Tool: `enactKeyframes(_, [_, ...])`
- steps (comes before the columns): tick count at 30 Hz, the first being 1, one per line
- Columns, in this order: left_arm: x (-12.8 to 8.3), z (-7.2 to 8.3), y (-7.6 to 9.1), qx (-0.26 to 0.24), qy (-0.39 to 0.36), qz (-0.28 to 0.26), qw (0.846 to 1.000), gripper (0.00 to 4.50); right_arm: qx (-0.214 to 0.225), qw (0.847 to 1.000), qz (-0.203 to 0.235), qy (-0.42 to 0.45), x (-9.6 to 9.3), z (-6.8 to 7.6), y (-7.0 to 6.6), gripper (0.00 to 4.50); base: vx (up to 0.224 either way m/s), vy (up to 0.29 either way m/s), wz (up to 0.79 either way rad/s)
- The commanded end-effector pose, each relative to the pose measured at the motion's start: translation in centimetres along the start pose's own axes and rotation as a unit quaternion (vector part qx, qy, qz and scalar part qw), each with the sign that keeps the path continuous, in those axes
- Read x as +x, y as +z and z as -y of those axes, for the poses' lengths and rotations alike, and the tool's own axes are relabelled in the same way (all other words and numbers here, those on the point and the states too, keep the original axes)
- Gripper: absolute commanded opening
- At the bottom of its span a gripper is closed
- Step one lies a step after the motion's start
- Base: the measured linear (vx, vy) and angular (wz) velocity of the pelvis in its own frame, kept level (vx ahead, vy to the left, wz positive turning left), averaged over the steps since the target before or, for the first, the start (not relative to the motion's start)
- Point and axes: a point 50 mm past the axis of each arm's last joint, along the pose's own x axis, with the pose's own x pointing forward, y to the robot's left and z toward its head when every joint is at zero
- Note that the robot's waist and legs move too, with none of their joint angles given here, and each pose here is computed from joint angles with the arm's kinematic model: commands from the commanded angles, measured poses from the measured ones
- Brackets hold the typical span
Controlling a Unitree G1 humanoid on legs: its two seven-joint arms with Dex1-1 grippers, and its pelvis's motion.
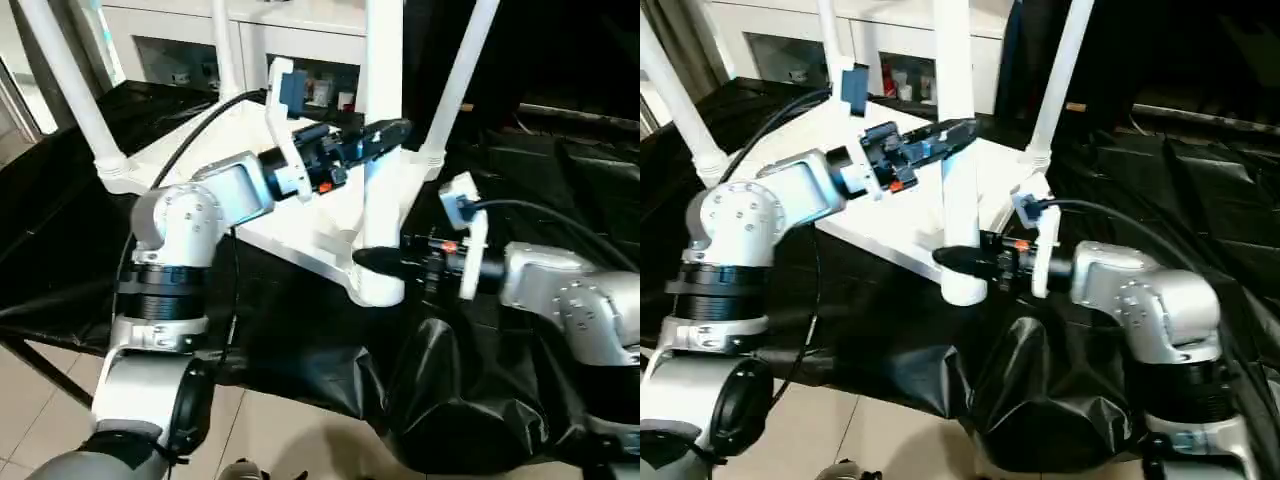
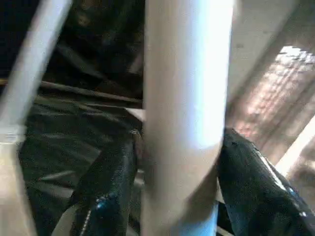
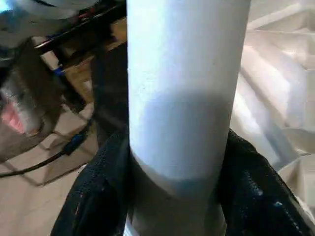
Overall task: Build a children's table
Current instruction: Pick table leg
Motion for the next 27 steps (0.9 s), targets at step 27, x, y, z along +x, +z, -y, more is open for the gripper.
enactKeyframes(27, [0.9,1.5,-0.4,-0.025,0.033,0.045,0.998,1.89,-0.042,0.997,0.012,-0.058,0.7,0.7,0.9,2.53,0.000,0.000,0.00])
